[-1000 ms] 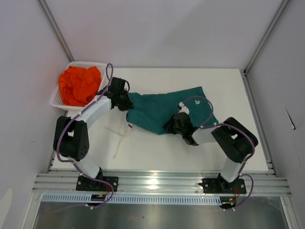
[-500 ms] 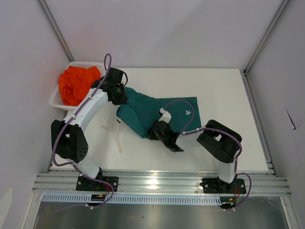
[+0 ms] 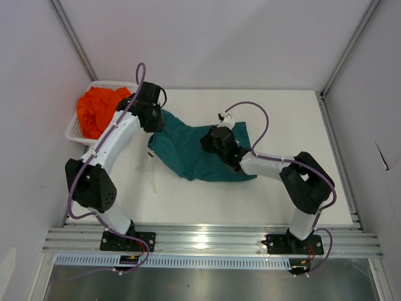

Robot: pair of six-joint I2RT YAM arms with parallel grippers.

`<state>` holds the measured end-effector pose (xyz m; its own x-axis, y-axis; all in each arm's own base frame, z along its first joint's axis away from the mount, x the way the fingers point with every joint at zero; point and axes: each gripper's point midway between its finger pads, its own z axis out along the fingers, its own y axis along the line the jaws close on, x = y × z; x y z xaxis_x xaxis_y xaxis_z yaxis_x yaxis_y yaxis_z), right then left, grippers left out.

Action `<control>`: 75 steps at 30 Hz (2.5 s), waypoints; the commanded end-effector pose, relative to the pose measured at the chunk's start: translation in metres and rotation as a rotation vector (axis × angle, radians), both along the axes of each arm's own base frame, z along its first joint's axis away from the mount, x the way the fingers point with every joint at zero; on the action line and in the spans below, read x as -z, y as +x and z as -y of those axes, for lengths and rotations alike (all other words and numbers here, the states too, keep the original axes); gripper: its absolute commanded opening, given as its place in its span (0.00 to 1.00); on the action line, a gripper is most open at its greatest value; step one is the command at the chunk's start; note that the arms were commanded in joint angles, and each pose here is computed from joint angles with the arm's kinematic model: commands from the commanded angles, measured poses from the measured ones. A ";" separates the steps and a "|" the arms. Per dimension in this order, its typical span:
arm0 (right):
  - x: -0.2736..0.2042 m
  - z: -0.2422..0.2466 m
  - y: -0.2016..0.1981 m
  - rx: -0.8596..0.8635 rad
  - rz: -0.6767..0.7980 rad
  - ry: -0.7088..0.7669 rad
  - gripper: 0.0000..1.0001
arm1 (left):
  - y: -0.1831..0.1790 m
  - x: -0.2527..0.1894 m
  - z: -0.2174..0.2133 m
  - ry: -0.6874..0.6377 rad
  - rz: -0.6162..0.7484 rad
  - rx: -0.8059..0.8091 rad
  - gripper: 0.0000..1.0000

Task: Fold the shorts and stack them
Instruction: Fold the shorts

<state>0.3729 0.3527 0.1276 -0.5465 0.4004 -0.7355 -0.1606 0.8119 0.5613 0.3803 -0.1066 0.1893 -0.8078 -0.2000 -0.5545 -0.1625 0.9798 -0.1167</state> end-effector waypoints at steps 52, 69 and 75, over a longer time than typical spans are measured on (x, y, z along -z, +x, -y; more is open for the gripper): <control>0.096 0.193 0.027 0.089 -0.414 -0.412 0.53 | 0.019 -0.028 0.000 0.205 0.022 0.011 0.00; 0.126 0.183 0.015 0.001 -0.472 -0.503 0.40 | 0.020 -0.031 -0.006 0.240 0.015 0.015 0.00; 0.130 0.154 -0.007 -0.081 -0.481 -0.487 0.37 | 0.018 -0.034 -0.013 0.281 0.014 0.012 0.00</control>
